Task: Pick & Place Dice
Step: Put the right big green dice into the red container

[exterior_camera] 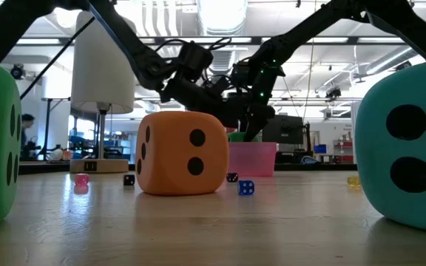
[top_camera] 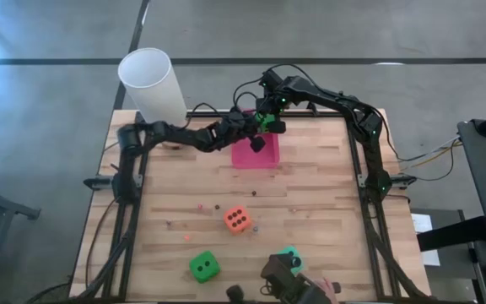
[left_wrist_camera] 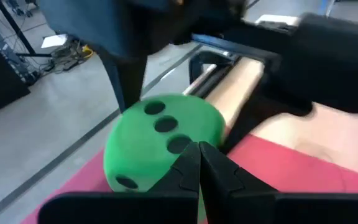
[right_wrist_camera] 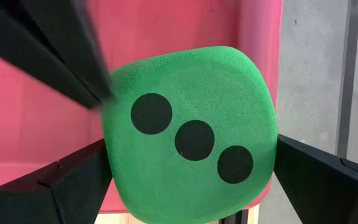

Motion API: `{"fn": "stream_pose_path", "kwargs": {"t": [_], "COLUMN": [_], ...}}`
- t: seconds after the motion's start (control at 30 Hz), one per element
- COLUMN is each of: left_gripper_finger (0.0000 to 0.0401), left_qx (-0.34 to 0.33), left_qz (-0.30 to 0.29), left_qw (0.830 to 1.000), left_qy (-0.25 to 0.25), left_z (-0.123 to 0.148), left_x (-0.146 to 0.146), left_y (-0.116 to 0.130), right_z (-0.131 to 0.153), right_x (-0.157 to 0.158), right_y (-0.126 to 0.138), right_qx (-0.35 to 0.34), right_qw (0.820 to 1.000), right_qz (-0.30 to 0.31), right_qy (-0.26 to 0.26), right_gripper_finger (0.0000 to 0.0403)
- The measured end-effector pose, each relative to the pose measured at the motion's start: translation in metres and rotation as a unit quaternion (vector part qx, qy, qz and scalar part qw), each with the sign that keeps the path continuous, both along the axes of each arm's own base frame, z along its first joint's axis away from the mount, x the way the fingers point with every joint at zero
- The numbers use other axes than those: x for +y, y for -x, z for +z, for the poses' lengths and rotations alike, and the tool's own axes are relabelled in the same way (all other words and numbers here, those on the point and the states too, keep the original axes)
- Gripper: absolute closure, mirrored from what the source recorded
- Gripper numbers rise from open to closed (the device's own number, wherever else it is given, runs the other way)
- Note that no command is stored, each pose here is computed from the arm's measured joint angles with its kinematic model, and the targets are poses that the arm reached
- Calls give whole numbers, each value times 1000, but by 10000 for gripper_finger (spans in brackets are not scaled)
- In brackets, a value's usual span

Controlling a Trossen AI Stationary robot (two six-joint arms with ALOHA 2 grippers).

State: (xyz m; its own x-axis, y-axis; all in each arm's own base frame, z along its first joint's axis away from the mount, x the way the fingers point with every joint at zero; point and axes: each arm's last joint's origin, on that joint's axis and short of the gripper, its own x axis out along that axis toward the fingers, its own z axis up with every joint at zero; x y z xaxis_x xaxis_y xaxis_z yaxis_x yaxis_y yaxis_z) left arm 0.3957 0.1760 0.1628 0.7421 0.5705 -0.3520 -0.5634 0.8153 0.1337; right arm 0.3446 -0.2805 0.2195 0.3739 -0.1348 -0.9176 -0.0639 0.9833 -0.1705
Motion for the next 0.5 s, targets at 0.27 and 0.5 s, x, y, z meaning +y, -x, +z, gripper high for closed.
{"fn": "stream_pose_path", "kwargs": {"t": [0.27,0.5], "left_gripper_finger": [395,395], "left_qx": [2,14], "left_qz": [10,-5], "left_qw": [1000,1000], "left_qy": [2,17], "left_z": [0,-10], "left_x": [11,14], "left_y": [1,3], "right_z": [0,0], "right_x": [0,0], "right_y": [0,0], "right_qx": [-2,-1], "right_qw": [1000,1000], "right_qz": [0,0], "right_qy": [-1,-2], "right_gripper_finger": [3,3]}}
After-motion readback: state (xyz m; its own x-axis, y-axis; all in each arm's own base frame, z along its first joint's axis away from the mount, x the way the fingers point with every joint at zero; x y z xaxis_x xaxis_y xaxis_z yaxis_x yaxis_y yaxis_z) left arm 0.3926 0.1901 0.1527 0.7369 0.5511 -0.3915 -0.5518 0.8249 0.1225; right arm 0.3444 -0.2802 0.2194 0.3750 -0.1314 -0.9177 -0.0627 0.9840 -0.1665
